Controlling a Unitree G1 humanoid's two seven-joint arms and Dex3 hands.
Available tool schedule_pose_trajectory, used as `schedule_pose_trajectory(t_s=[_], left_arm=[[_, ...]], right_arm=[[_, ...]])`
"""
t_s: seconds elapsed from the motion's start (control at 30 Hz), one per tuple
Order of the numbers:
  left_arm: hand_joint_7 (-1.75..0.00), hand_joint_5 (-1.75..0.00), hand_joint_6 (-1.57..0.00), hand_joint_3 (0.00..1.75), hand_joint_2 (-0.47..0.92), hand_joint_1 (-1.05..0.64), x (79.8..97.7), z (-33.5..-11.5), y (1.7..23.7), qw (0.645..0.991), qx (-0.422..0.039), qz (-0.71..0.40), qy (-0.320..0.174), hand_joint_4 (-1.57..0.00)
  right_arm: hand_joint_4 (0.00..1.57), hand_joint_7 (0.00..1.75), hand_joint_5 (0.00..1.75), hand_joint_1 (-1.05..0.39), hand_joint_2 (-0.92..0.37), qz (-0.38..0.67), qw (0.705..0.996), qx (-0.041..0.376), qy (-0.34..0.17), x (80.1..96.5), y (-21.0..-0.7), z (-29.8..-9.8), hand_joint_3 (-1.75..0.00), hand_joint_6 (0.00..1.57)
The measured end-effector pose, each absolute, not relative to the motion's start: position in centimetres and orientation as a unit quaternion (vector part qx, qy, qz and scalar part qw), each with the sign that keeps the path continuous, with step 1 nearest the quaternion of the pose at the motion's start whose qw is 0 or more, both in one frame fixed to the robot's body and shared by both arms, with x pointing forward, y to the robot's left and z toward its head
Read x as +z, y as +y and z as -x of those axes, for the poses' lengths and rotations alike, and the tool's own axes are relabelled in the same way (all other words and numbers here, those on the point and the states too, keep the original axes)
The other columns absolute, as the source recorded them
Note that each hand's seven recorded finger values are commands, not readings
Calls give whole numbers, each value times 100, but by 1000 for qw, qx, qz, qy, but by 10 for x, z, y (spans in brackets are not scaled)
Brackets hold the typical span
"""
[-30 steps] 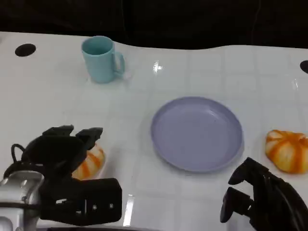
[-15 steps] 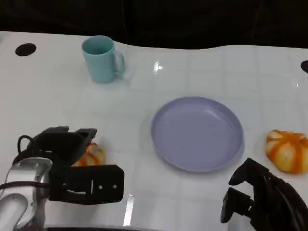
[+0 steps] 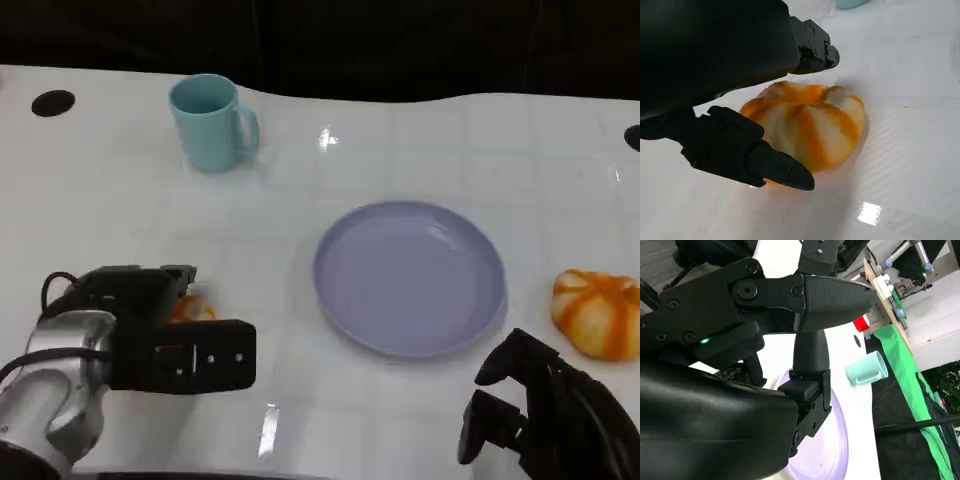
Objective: Grasp the bread from the table and place it into the plate.
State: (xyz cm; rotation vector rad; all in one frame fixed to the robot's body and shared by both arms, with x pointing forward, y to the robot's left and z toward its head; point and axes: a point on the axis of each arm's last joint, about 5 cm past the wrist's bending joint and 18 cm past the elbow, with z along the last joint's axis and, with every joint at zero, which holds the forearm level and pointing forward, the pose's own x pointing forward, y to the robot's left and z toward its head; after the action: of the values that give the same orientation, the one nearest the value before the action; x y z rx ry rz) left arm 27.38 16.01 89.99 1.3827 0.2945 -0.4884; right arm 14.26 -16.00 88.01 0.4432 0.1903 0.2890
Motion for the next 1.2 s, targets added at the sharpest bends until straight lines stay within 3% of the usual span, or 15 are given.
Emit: schedule_pose_trajectory(t_s=[0.27,0.57,0.8,0.97,1.2], left_arm=[[-2,-5,-17,1,82,-38,894,-283,160,740,-241,-611,145,-8],[-2,-6,-20,2,89,-51,886,-286,164,746,-242,-606,131,-11],[-2,-6,-22,0,88,-42,882,-288,167,750,-238,-602,136,-12],[-2,-6,-23,0,88,-45,881,-290,168,751,-239,-599,141,-13],[-3,-9,-28,0,88,-40,876,-288,171,766,-233,-587,119,-19]], right_arm=[[73,175,175,-52,-92,-217,961,143,94,880,-160,-142,-55,45],[74,175,175,-53,-92,-217,962,142,91,880,-160,-142,-55,46],[72,175,175,-51,-92,-216,962,138,91,881,-160,-141,-57,43],[72,175,175,-51,-91,-215,963,139,90,881,-160,-141,-58,44],[74,175,175,-52,-90,-217,962,139,89,881,-160,-141,-56,46]])
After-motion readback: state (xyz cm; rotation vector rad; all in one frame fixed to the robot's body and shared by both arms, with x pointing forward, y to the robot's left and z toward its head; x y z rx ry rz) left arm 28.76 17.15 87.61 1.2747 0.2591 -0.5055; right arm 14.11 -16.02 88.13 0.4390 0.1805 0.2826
